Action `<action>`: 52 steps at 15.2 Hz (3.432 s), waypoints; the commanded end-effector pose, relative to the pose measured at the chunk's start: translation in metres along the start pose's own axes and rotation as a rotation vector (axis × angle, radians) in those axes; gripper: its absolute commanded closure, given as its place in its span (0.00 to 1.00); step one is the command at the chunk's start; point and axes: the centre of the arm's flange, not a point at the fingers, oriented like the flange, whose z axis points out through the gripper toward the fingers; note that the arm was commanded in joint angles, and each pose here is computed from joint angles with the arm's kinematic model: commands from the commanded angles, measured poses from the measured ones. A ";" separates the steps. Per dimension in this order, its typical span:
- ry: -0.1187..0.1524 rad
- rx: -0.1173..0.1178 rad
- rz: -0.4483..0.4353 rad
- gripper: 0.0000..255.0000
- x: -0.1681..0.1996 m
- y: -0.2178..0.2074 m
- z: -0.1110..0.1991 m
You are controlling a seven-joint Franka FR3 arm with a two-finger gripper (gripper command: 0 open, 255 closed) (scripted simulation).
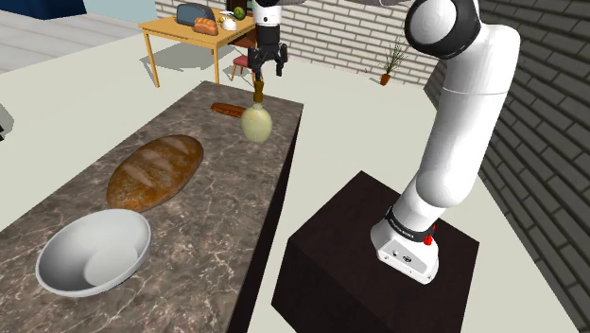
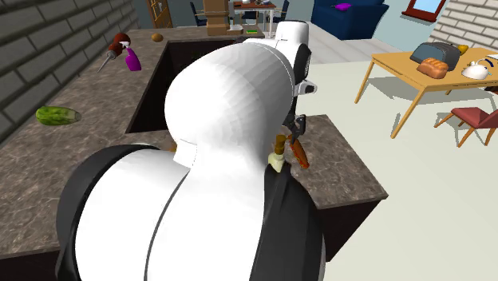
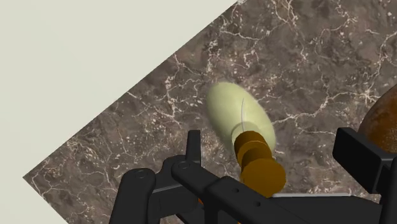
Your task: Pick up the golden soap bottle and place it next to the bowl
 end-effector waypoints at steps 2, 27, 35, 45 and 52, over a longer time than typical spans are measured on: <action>-0.006 -0.004 -0.005 0.00 0.039 -0.007 0.010; -0.007 -0.004 -0.006 1.00 0.045 -0.009 0.051; -0.007 -0.004 -0.006 1.00 0.041 -0.007 0.014; -0.007 -0.004 -0.006 1.00 0.034 -0.004 -0.038; -0.007 -0.004 -0.006 1.00 0.030 -0.002 -0.075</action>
